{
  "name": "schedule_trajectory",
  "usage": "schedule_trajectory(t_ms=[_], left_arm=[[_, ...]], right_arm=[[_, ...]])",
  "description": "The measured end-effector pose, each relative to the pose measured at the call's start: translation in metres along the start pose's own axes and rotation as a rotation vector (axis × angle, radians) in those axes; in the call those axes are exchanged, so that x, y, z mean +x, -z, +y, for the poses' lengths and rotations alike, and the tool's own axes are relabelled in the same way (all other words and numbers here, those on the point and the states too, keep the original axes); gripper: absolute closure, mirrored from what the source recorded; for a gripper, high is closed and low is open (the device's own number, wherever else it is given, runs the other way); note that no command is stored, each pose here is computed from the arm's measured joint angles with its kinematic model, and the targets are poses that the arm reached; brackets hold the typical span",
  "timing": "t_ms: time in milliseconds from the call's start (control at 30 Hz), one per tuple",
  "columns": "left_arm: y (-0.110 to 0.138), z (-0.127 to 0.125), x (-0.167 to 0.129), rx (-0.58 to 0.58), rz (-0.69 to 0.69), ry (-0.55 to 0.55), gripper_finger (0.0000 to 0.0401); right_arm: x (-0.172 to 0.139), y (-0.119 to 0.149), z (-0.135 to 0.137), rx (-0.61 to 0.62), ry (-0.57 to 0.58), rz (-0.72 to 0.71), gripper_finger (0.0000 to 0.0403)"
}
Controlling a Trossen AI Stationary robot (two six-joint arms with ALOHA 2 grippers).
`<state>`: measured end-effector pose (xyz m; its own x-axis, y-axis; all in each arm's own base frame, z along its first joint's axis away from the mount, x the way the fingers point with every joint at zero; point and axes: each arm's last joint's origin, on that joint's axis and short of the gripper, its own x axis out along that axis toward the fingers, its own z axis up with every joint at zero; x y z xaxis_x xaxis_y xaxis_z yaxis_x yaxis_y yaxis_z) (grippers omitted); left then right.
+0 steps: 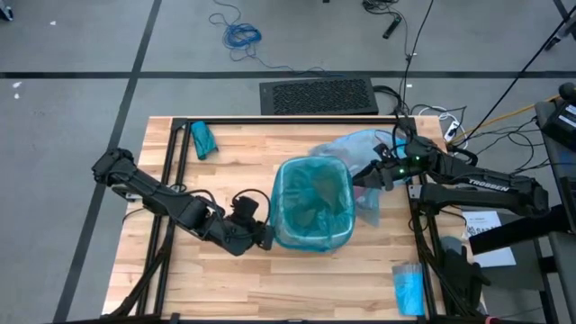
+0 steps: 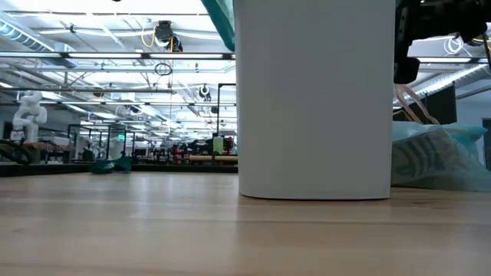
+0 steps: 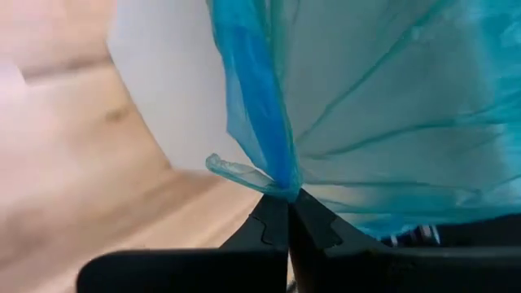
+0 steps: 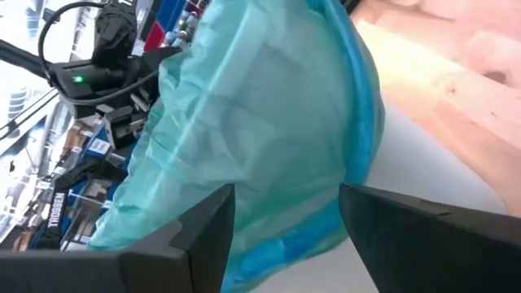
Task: Place trash/remove bag and relplace
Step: Insert the blue trash bag into the white trash bin
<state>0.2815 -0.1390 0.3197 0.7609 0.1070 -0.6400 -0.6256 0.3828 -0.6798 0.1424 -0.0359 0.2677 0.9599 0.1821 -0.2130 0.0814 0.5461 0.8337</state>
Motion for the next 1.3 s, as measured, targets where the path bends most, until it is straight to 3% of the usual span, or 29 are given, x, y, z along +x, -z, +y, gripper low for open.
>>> schedule_trajectory(t_ms=[133,233,367,567,667,767,867,1033,1167,1300], left_arm=[[0.008,0.004,-0.002,-0.011,-0.119,-0.004,0.0399],[0.019,0.013,-0.004,-0.075,-0.128,-0.024,0.0379],[0.036,0.02,-0.007,-0.156,-0.193,0.013,0.0322],[0.046,0.023,-0.007,-0.181,-0.232,0.05,0.0225],[0.053,0.033,-0.002,-0.22,-0.246,0.038,0.0194],[0.051,0.031,-0.009,-0.236,-0.337,0.092,0.0182],[0.041,0.028,-0.026,-0.185,-0.414,0.139,0.0183],[0.004,0.026,-0.034,-0.04,-0.451,0.09,0.0214],[-0.033,0.027,-0.041,0.06,-0.465,0.049,0.0276],[-0.074,0.03,-0.044,0.174,-0.492,0.006,0.0378]], right_arm=[[0.0,0.0,0.0,0.001,0.001,0.001,0.0188],[0.0,0.0,0.0,0.004,0.001,0.001,0.0188],[0.0,0.0,0.0,0.003,0.004,-0.002,0.0188],[0.0,-0.001,-0.001,-0.024,0.02,-0.021,0.0188],[0.0,-0.001,-0.001,-0.034,0.027,-0.039,0.0188],[-0.003,-0.005,0.007,-0.046,-0.038,-0.087,0.0188],[-0.011,-0.005,0.019,-0.05,-0.124,-0.134,0.0188],[-0.016,0.002,0.023,-0.031,-0.11,-0.151,0.0211],[-0.015,0.006,0.03,-0.051,-0.132,-0.174,0.0277],[-0.012,0.013,0.04,-0.095,-0.196,-0.153,0.0376]])
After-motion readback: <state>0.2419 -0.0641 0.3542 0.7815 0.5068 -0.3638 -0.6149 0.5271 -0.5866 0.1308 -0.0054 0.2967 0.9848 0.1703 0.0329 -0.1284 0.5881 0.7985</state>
